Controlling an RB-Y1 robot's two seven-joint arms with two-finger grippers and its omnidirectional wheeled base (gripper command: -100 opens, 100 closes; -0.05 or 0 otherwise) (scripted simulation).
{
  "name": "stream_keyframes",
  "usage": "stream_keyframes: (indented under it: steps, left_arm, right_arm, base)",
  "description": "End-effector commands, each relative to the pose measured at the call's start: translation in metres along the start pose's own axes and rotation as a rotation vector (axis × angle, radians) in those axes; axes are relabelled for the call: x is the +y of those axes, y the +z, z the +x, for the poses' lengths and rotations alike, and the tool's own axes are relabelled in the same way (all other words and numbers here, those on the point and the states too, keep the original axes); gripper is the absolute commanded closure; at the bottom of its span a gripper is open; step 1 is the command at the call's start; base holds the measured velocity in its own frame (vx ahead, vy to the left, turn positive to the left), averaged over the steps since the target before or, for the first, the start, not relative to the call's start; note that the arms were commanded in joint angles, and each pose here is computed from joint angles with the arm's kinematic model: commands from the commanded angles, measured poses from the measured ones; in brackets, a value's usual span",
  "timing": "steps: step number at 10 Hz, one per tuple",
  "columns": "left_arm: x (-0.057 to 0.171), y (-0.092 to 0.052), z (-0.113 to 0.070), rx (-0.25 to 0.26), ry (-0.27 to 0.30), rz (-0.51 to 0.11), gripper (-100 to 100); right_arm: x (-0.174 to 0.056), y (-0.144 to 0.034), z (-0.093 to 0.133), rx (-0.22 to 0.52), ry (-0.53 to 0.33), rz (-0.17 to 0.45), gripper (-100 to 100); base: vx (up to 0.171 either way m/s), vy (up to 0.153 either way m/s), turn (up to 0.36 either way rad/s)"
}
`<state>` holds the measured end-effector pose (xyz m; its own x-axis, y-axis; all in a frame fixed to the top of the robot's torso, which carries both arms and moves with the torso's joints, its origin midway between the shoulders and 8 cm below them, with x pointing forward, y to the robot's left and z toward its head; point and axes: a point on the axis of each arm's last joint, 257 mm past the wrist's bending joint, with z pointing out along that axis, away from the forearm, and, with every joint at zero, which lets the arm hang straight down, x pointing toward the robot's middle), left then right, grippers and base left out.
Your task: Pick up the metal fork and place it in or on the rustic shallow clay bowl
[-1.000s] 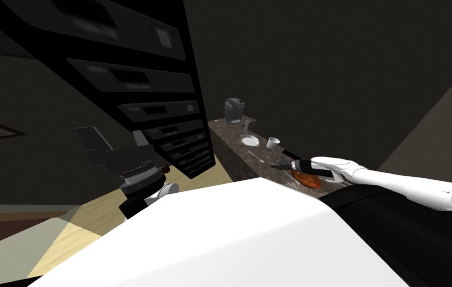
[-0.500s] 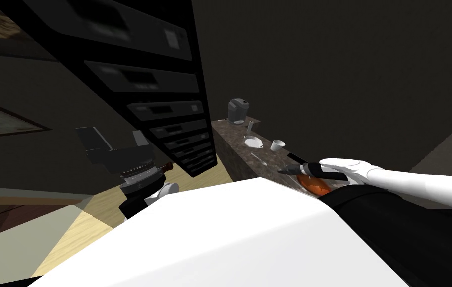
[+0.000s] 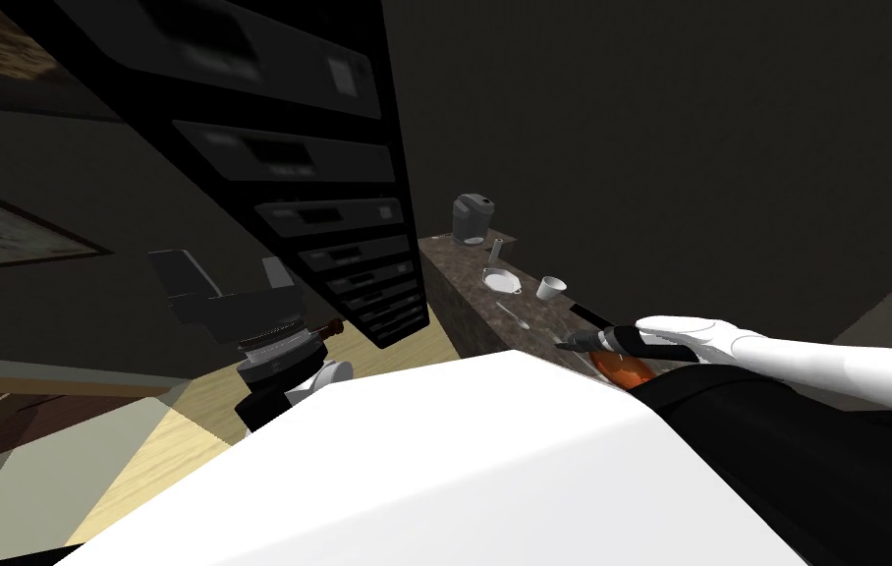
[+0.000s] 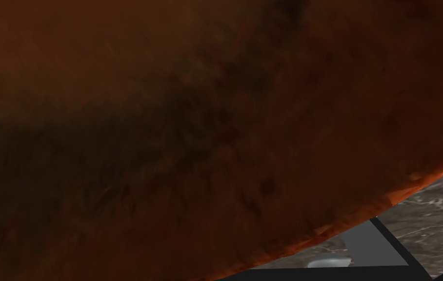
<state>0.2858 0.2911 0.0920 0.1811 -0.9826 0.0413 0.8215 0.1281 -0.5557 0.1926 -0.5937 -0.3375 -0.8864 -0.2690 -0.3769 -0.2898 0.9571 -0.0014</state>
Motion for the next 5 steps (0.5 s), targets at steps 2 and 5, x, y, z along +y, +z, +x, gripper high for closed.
stream_keyframes:
  steps: [2, 5]
  left_arm:
    - [0.0, 0.0, 0.0, 0.0, 0.0, 0.0, 0]
    - [0.0, 0.0, 0.0, 0.0, 0.0, 0.0, 0]
  right_arm:
    - [0.003, 0.01, 0.017, -0.001, 0.016, 0.007, -100]
    - [0.004, 0.013, 0.021, 0.0, 0.019, 0.007, 100]
  base:
    - [0.027, -0.003, 0.093]
    - [0.017, -0.002, 0.024]
